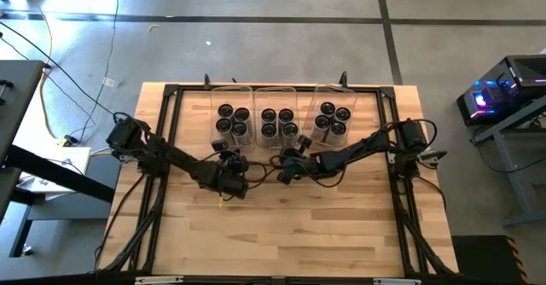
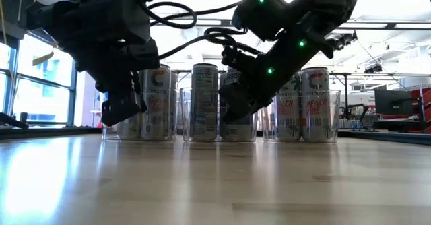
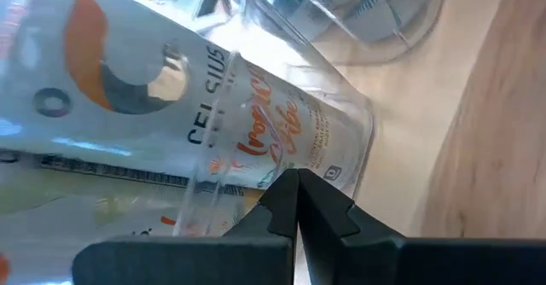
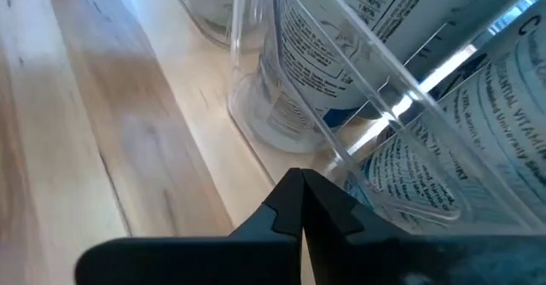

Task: Sort soda cans
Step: Adjust the transparent bins

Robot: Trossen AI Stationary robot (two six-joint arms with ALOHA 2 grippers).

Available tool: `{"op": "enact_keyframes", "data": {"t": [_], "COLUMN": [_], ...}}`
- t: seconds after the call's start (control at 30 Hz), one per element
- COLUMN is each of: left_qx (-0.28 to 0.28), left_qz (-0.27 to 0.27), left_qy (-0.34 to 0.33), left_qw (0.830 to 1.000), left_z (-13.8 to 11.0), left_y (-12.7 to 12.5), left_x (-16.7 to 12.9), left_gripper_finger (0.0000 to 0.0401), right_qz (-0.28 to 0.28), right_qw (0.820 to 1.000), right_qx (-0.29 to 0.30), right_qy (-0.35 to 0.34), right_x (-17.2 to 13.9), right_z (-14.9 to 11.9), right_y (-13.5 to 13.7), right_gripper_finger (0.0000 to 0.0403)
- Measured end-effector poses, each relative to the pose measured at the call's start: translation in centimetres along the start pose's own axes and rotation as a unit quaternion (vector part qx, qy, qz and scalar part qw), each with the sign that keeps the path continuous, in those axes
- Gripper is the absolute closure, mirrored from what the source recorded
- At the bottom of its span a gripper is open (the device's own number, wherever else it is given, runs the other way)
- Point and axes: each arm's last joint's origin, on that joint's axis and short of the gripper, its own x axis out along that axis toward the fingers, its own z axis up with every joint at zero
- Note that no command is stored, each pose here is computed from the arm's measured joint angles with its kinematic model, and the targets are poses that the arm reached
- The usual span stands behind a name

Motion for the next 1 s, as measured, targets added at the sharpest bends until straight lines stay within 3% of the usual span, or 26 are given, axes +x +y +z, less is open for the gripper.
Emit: {"op": "enact_keyframes", "data": {"t": [0.13, 0.3, 0.5, 0.67, 0.8, 1.0], "left_qx": [-0.014, -0.049, -0.092, -0.113, -0.121, -0.118], "left_qz": [-0.005, -0.043, -0.090, -0.107, -0.107, -0.106], "left_qy": [-0.023, -0.045, -0.068, -0.087, -0.093, -0.094], "left_qw": [1.000, 0.997, 0.989, 0.984, 0.983, 0.983], "left_z": [-0.2, -0.6, 0.1, 0.8, 1.0, 1.0], "left_y": [-0.7, -1.8, -2.8, -3.1, -3.1, -3.1], "left_x": [-1.3, -3.4, -5.9, -7.0, -7.1, -7.1], "left_gripper_finger": [0.0401, 0.0401, 0.0401, 0.0401, 0.0401, 0.0401], "right_qz": [0.020, 0.071, 0.080, -0.036, -0.118, -0.181], "right_qw": [1.000, 0.996, 0.988, 0.973, 0.964, 0.945], "right_qx": [-0.013, -0.041, -0.007, 0.070, 0.118, 0.221], "right_qy": [-0.013, 0.021, 0.129, 0.218, 0.207, 0.158], "right_x": [-2.2, -7.2, -15.2, -18.6, -19.0, -18.0], "right_z": [0.4, -0.3, -2.2, -4.3, -6.0, -8.8], "right_y": [1.2, 2.7, 0.9, -4.2, -8.0, -13.4], "right_gripper_finger": [0.0403, 0.0403, 0.0403, 0.0403, 0.0403, 0.0403]}}
